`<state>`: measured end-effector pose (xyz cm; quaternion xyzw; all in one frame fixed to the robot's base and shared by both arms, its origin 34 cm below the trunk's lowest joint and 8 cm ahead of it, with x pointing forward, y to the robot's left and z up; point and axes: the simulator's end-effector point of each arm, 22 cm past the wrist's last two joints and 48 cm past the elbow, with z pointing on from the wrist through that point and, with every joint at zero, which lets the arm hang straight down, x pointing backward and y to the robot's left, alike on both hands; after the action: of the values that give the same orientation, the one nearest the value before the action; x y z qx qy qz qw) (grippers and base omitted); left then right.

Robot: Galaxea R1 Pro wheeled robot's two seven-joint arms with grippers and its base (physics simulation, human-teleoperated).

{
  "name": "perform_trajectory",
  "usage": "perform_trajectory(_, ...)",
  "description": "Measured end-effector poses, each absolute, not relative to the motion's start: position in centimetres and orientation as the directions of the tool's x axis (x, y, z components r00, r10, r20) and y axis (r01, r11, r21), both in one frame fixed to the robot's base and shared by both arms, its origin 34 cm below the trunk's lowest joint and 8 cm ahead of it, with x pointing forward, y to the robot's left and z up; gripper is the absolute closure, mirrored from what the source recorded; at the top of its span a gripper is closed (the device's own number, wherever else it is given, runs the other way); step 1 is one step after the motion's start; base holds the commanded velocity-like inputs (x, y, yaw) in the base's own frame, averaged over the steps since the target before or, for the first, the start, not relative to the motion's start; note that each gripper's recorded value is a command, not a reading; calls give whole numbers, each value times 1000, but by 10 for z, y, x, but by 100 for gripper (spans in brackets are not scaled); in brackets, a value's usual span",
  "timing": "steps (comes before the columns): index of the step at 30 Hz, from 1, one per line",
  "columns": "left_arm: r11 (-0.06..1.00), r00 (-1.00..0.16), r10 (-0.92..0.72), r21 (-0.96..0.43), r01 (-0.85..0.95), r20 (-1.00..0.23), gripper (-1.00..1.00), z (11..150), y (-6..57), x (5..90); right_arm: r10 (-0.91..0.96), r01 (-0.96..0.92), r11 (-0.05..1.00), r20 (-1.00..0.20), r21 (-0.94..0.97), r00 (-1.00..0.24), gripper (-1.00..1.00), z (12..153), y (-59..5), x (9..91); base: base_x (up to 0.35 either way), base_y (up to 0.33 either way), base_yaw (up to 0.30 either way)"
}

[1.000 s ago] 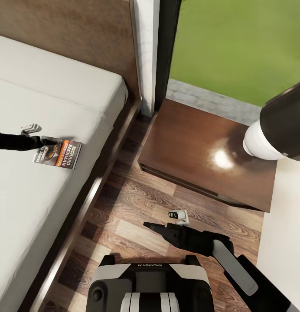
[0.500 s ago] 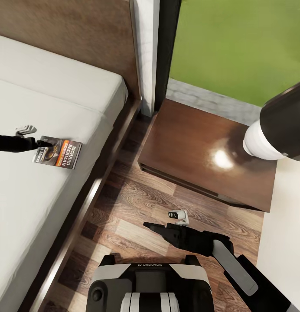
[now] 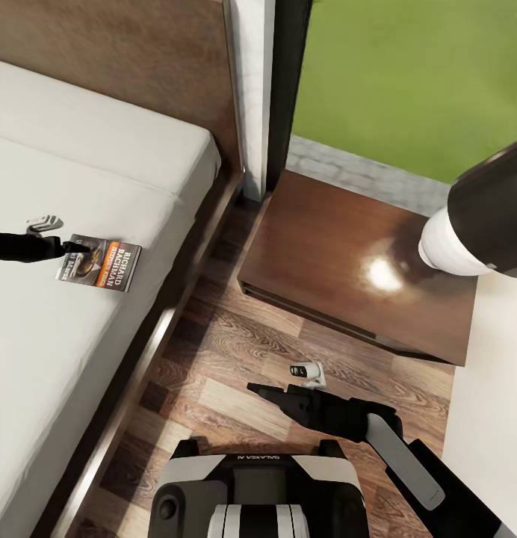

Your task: In the bedroom, move the book from the bed onto either nightstand, and place the two sandals side by side next to the bed.

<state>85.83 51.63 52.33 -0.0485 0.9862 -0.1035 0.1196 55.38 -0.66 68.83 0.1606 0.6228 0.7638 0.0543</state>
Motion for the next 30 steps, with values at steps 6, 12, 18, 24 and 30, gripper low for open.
perform_trajectory(6,974,-966,-119,-216,-69,-228,-100,523,516,859,284,117,-218,178,969,-942,-100,688,-7,554,0,0,0)
perform_trajectory(12,974,-966,-117,-216,-67,-230,-100,524,516,859,284,117,-219,178,969,-942,-100,688,-7,554,0,0,0)
perform_trajectory(18,974,-966,-115,-216,-65,-231,-100,524,516,859,283,117,-219,178,969,-942,-100,688,-7,554,0,0,0)
perform_trajectory(24,975,-966,-115,-215,-64,-232,-100,524,516,859,284,117,-219,178,969,-942,-100,688,-7,554,0,0,0)
perform_trajectory(30,975,-966,-116,-212,-66,-231,-100,523,517,859,283,117,-218,178,969,-942,-100,688,-7,554,0,-4,0)
